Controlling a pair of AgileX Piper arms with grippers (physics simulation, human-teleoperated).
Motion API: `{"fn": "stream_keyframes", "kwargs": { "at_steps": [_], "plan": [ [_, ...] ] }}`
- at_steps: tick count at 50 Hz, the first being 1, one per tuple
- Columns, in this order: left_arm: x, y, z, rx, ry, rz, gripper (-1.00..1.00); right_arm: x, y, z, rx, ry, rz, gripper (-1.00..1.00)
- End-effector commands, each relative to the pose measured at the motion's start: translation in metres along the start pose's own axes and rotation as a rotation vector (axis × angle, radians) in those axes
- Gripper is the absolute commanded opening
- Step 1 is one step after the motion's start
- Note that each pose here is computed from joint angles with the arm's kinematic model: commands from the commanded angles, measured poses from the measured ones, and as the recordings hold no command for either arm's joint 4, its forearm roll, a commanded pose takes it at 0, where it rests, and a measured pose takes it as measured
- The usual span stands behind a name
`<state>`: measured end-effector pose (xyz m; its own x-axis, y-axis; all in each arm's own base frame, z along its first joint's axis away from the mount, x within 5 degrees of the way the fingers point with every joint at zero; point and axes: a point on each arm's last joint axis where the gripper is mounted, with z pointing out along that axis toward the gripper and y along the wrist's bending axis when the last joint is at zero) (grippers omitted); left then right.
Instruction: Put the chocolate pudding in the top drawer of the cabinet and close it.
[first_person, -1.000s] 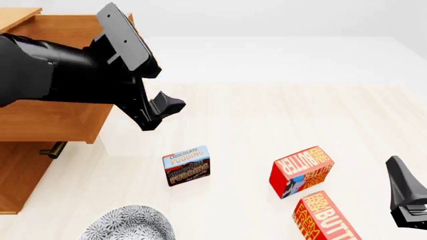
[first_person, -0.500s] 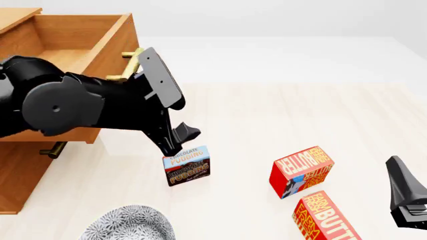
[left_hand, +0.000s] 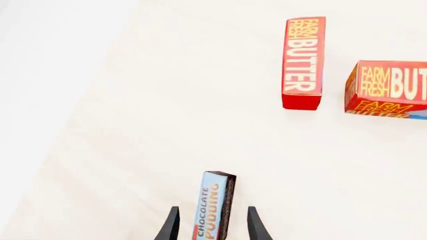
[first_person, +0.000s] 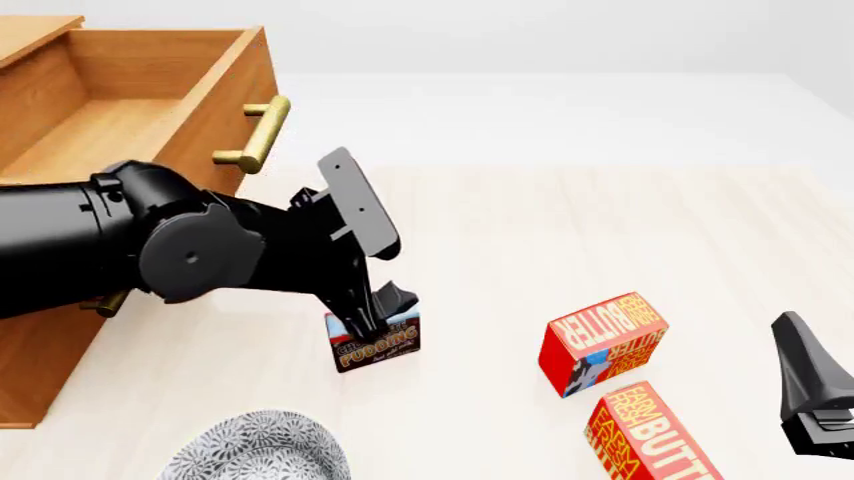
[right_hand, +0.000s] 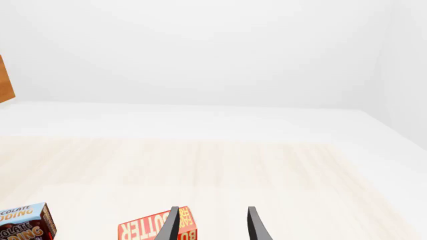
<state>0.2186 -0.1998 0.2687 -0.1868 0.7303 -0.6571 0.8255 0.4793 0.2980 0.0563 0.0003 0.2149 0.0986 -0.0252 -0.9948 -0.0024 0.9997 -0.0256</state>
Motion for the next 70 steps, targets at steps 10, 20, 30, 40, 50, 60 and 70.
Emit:
{"fn": "stream_keyframes", "kwargs": {
  "at_steps": [10,20,30,40,50,60,70],
  "plan": [
    [0.022,0.005,0.032,-0.009,0.054,-0.013,1.0,0.0,0.0,0.0,0.001,0.001,0.004,1.0],
    [0.027,0.011,0.036,-0.028,0.058,-0.018,1.0,0.0,0.0,0.0,0.001,0.001,0.003,1.0],
    [0.03,0.01,0.05,-0.018,0.074,-0.038,1.0,0.0,0.0,0.0,0.001,0.002,0.003,1.0],
    [0.022,0.005,0.054,0.0,0.07,-0.055,1.0,0.0,0.0,0.0,0.001,0.001,0.004,1.0],
    [0.027,0.008,0.059,-0.01,0.076,-0.048,1.0,0.0,0.0,0.0,0.001,0.001,0.004,1.0],
    [0.037,0.005,0.068,-0.005,0.093,-0.066,1.0,0.0,0.0,0.0,0.0,0.001,0.004,1.0],
    [0.044,0.003,0.077,-0.002,0.108,-0.072,1.0,0.0,0.0,0.0,0.0,0.002,0.003,1.0]
  ]
}}
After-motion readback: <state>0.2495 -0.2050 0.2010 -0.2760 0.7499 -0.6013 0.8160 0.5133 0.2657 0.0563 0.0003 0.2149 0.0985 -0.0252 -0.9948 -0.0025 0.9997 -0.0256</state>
